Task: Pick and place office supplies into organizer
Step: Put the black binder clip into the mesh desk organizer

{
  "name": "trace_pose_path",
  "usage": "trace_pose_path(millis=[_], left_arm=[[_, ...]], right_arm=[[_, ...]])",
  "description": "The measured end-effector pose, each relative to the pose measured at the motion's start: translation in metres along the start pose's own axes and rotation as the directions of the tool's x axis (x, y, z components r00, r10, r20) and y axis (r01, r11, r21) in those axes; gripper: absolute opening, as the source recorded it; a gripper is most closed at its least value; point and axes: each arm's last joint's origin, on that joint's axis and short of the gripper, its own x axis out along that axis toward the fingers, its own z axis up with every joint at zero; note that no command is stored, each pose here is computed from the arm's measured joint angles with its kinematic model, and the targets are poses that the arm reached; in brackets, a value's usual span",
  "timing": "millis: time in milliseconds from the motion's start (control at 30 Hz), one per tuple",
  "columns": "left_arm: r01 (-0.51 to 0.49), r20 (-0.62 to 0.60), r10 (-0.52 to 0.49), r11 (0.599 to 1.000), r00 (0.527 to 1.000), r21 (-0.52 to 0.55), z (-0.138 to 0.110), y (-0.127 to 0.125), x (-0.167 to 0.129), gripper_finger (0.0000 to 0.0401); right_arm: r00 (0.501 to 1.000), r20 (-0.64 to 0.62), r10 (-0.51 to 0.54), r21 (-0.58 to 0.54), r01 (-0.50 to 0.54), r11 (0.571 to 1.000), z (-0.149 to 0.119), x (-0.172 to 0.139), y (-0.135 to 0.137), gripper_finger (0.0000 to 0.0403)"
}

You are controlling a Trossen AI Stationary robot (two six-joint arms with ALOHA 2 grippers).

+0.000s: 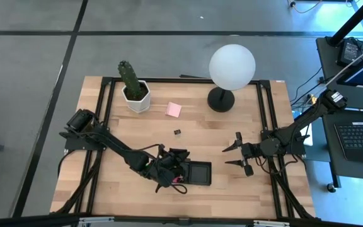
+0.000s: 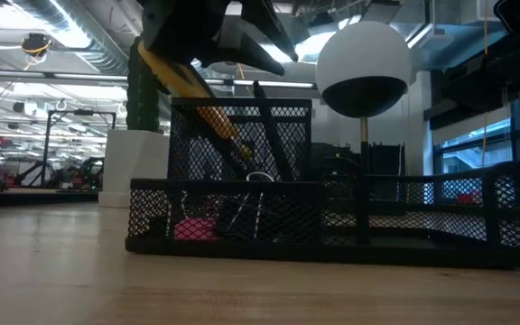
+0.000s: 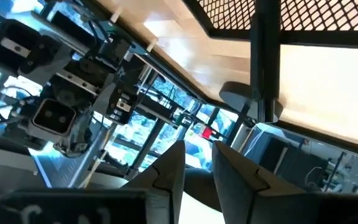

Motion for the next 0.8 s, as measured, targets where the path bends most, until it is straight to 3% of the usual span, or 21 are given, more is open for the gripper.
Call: trace_pose_path(millis=[67,167,267,333,400,467,533,600,633,700,800], left_arm=[[-0.003,-0.025,0.002,0.999,1.0,-0.054,-0.001,0.001,0.0,0.0075],[-0.049,-0.103,0.026,0.972,0.994,-0.228,-0.009,0.009,-0.002,0.0075],[-0.125,-0.155,0.066,0.904,0.986,-0.41,-0.023,0.019,-0.009,0.0075],[-0.184,-0.202,0.087,0.822,0.976,-0.539,-0.034,0.025,-0.016,0.0075],[-0.243,-0.25,0.095,0.699,0.964,-0.673,-0.048,0.031,-0.023,0.0075],[-0.292,-0.294,0.085,0.539,0.952,-0.79,-0.064,0.033,-0.03,0.0075],[-0.335,-0.338,0.053,0.344,0.94,-0.877,-0.083,0.033,-0.036,0.0075],[-0.374,-0.376,0.013,0.12,0.927,-0.919,-0.103,0.03,-0.039,0.0075],[-0.39,-0.39,-0.012,0.037,0.921,-0.92,-0.113,0.027,-0.04,0.0074],[-0.403,-0.4,-0.049,-0.073,0.915,-0.912,-0.129,0.02,-0.041,0.0074],[-0.385,-0.38,-0.066,-0.201,0.923,-0.901,-0.148,0.008,-0.044,0.0074]], right_arm=[[1.0,0.0,0.0,0.001,0.0,1.0,0.0,0.0,0.0,0.0236],[1.0,0.001,0.0,0.005,0.0,1.0,0.0,0.0,0.0,0.0236],[1.0,0.005,0.001,0.007,-0.001,1.0,0.0,0.0,0.0,0.0236],[1.0,0.01,0.002,0.01,-0.002,1.0,0.001,0.0,0.0,0.0236],[1.0,0.013,0.002,0.012,-0.002,1.0,0.001,0.0,0.0,0.0236],[1.0,0.015,0.001,0.012,-0.001,1.0,0.002,0.0,0.0,0.0236],[1.0,0.017,-0.002,0.02,0.001,1.0,0.002,0.0,0.0,0.0236],[1.0,0.017,-0.013,0.054,0.012,0.998,0.002,0.001,-0.002,0.0236],[1.0,0.017,-0.023,0.081,0.022,0.997,0.002,0.001,-0.004,0.0236],[0.999,0.015,-0.048,0.136,0.046,0.99,0.002,0.002,-0.007,0.0236],[0.996,0.009,-0.085,0.187,0.082,0.979,0.002,0.004,-0.013,0.0236]])
